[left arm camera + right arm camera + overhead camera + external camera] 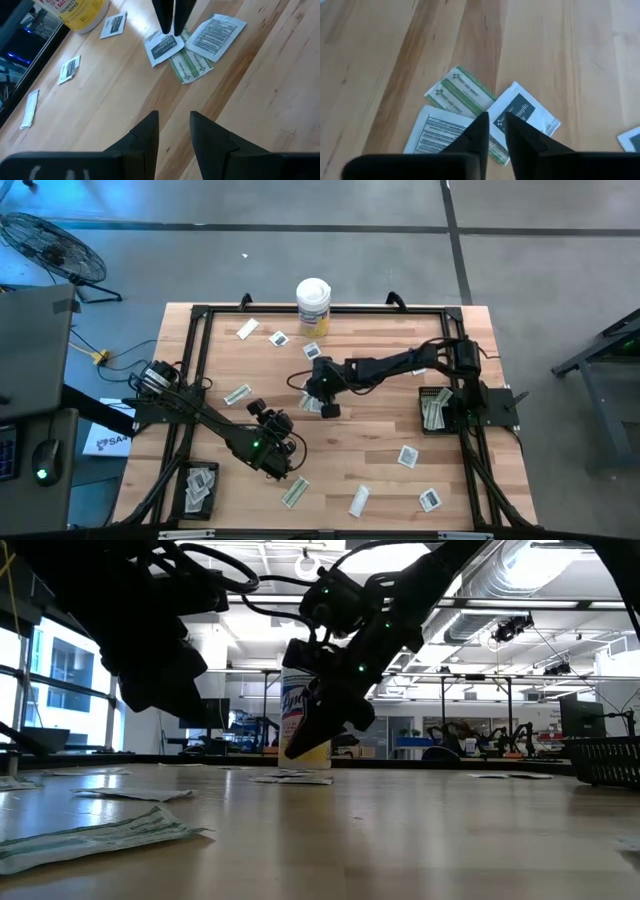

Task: Pick & Place First Aid Supplies
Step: Put the white towelette sachet into the left black bin

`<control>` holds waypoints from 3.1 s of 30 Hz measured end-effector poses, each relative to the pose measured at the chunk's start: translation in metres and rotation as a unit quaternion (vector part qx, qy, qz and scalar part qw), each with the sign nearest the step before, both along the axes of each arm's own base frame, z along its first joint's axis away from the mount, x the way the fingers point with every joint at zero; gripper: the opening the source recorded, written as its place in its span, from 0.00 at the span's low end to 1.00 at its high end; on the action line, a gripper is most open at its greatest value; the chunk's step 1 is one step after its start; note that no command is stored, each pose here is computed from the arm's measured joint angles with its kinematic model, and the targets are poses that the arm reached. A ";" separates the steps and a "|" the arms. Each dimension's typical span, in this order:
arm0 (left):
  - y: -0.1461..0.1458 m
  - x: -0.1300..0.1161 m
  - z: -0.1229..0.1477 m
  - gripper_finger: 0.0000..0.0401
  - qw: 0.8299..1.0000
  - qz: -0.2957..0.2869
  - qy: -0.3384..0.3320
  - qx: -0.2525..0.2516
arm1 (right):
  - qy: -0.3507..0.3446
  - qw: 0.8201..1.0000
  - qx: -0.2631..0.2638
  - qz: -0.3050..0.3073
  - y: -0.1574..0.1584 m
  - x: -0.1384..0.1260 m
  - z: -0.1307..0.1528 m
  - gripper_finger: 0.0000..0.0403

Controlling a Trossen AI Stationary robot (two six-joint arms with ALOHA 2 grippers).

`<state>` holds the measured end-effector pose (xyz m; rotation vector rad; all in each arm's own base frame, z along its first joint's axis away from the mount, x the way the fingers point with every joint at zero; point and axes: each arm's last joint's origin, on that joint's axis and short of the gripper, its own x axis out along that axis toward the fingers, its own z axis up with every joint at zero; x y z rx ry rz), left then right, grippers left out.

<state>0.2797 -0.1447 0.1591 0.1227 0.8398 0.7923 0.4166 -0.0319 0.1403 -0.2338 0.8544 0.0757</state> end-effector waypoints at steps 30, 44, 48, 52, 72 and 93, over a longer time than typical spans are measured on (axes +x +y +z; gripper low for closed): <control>-0.001 0.002 0.000 0.26 1.000 -0.001 -0.009 -0.006 | 0.021 0.988 0.053 -0.142 -0.053 0.001 -0.047 0.22; -0.001 0.002 0.000 0.26 1.000 -0.001 -0.009 -0.007 | -0.004 0.984 0.082 -0.157 -0.067 0.005 -0.065 0.01; -0.001 0.000 -0.001 0.26 1.000 -0.001 0.006 -0.013 | -0.010 0.983 0.089 -0.157 -0.060 0.006 -0.059 0.04; 0.001 -0.002 -0.001 0.26 1.000 0.001 0.019 -0.009 | -0.009 0.985 0.091 -0.143 -0.049 0.004 -0.042 0.04; 0.006 -0.014 0.014 0.26 0.997 -0.016 0.078 -0.017 | 0.032 0.993 0.059 0.102 0.031 -0.002 -0.014 0.08; 0.005 -0.011 0.014 0.26 0.998 -0.017 0.060 -0.021 | 0.017 0.998 0.024 0.054 0.031 0.001 -0.010 0.42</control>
